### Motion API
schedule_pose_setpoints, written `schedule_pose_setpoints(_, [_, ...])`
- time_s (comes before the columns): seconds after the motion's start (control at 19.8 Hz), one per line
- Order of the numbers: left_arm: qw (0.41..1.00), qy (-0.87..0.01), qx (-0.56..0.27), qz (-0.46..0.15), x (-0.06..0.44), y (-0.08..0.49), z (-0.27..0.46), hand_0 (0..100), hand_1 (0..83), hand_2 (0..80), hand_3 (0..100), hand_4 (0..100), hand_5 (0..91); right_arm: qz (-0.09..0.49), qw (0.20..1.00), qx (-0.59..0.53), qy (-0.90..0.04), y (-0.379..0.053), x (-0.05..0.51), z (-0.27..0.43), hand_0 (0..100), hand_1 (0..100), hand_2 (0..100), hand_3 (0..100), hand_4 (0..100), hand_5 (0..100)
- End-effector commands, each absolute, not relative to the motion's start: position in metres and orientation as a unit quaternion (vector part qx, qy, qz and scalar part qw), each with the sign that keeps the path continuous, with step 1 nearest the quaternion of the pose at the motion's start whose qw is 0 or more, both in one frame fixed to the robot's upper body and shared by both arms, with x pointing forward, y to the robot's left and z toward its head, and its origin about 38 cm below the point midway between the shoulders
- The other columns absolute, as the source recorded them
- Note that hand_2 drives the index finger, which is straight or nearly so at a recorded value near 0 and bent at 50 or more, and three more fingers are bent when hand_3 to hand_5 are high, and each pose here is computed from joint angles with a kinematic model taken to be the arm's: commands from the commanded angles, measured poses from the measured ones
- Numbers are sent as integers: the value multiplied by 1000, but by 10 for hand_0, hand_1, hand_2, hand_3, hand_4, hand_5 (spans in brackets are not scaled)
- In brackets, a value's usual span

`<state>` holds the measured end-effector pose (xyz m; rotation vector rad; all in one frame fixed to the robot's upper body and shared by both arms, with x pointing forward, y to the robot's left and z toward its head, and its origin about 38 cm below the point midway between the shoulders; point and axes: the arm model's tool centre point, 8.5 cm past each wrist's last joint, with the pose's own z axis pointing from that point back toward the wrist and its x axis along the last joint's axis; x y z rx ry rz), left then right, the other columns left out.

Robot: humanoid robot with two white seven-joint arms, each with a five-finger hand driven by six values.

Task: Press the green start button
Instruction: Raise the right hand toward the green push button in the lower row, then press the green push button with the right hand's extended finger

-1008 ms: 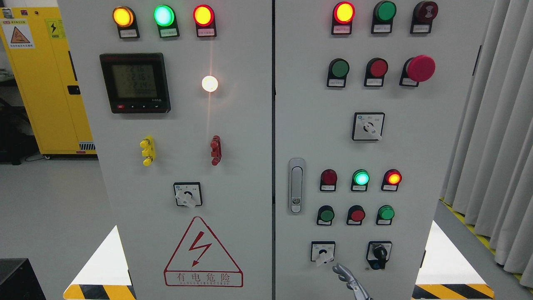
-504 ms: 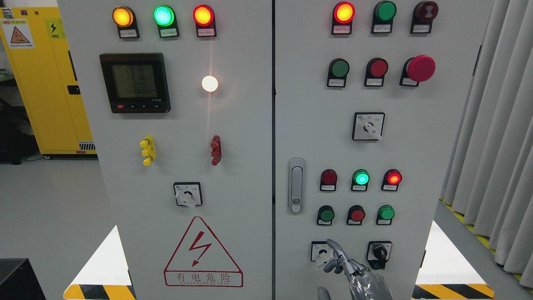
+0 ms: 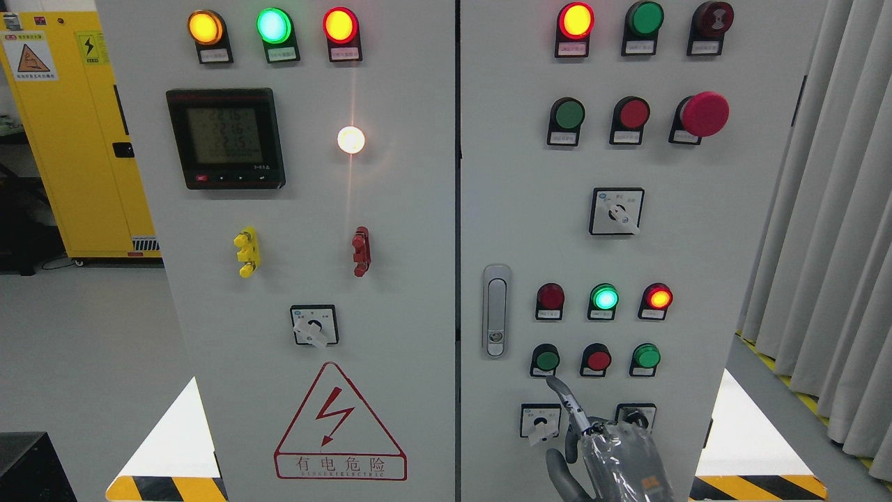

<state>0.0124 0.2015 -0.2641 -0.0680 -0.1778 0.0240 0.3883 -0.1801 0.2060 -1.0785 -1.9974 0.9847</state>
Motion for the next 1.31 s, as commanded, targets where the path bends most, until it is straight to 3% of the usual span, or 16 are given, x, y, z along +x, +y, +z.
schedule_pose_setpoints(0.0, [995,-89,-34,12,13,201,-264,120,556,0,0,0,0,390,320,-436,-745,-186,396,209,614,1000,0,926,1000,1000])
schedule_pose_setpoints(1.26, [995,-88,-34,12,12,202,-264,120,556,0,0,0,0,402,340,-426,-736,-184,420,203,667,1000,0,930,1000,1000])
